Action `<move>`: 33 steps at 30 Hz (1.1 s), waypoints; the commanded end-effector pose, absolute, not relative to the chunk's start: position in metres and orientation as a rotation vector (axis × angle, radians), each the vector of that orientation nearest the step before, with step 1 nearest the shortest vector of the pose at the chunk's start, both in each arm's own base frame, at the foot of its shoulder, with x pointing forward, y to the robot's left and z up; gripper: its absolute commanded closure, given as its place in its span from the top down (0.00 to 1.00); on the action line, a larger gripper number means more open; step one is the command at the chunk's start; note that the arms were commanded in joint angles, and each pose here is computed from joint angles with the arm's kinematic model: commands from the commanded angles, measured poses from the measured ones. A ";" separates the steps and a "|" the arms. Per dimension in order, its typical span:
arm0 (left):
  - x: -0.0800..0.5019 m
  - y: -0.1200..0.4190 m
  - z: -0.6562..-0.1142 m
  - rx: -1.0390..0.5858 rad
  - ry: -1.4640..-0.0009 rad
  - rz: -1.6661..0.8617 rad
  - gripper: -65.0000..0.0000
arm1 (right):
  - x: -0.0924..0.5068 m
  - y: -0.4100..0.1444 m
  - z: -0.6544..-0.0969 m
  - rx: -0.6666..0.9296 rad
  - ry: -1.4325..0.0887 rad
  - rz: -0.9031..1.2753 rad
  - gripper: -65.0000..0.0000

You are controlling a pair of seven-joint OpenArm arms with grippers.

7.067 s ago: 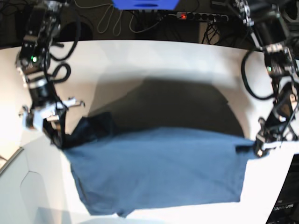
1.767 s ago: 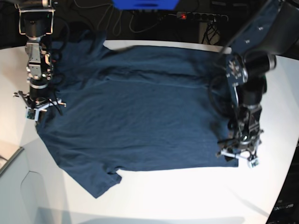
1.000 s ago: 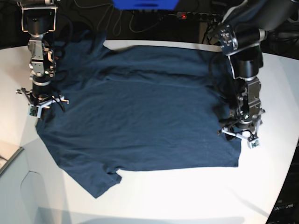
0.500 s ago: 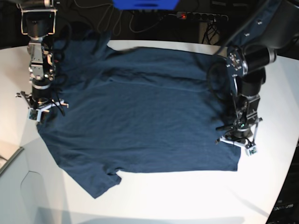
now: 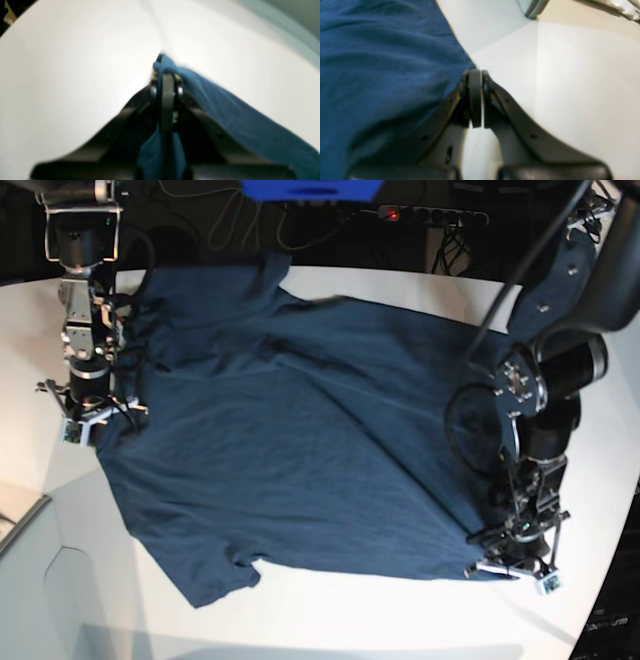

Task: Layout the t-shirt on the table in an organized manner, then fold the t-shirt properly
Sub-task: 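Pull the shirt edges with both grippers to smooth it flat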

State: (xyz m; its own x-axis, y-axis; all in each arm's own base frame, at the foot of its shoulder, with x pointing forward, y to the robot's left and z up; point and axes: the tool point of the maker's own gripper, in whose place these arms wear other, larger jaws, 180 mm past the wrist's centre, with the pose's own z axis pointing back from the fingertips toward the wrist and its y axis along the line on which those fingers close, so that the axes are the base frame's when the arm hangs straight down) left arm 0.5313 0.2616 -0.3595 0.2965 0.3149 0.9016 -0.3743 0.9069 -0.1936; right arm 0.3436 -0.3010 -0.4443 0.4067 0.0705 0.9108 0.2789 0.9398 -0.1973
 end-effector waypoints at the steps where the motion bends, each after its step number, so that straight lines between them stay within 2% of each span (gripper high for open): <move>1: 0.548 0.269 -0.326 0.066 -1.271 0.459 0.04 | 0.352 -0.307 -0.429 -0.366 -1.199 -0.126 0.00; 7: 0.542 0.270 -0.335 0.070 -1.250 0.461 0.46 | 0.352 -0.307 -0.429 -0.366 -1.199 -0.126 0.00; 11: 0.526 0.275 -0.357 0.089 -1.214 0.460 0.60 | 0.352 -0.307 -0.429 -0.365 -1.201 -0.125 0.00; 13: 0.520 0.276 -0.366 0.095 -1.198 0.458 0.63 | 0.356 -0.305 -0.419 -0.364 -1.229 -0.121 0.00; 20: 0.488 0.306 -0.368 0.179 -1.222 0.443 0.63 | 0.341 -0.292 -0.390 -0.357 -1.313 -0.074 0.00; 28: 0.387 0.316 -0.388 0.106 -1.141 0.541 0.63 | 0.283 -0.264 -0.398 -0.308 -1.280 -0.042 0.00; 33: 0.333 0.326 -0.409 0.136 -1.079 0.533 0.63 | 0.259 -0.232 -0.410 -0.189 -1.249 -0.031 0.12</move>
State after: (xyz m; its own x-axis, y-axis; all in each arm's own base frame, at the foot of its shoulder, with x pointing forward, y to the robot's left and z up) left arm 0.3213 0.3177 -0.4295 0.4139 0.3731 0.8304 -0.4843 0.8626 -0.1461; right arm 0.2511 -0.2289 -0.4254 0.3714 0.0578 0.9267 0.1335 0.9844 -0.1149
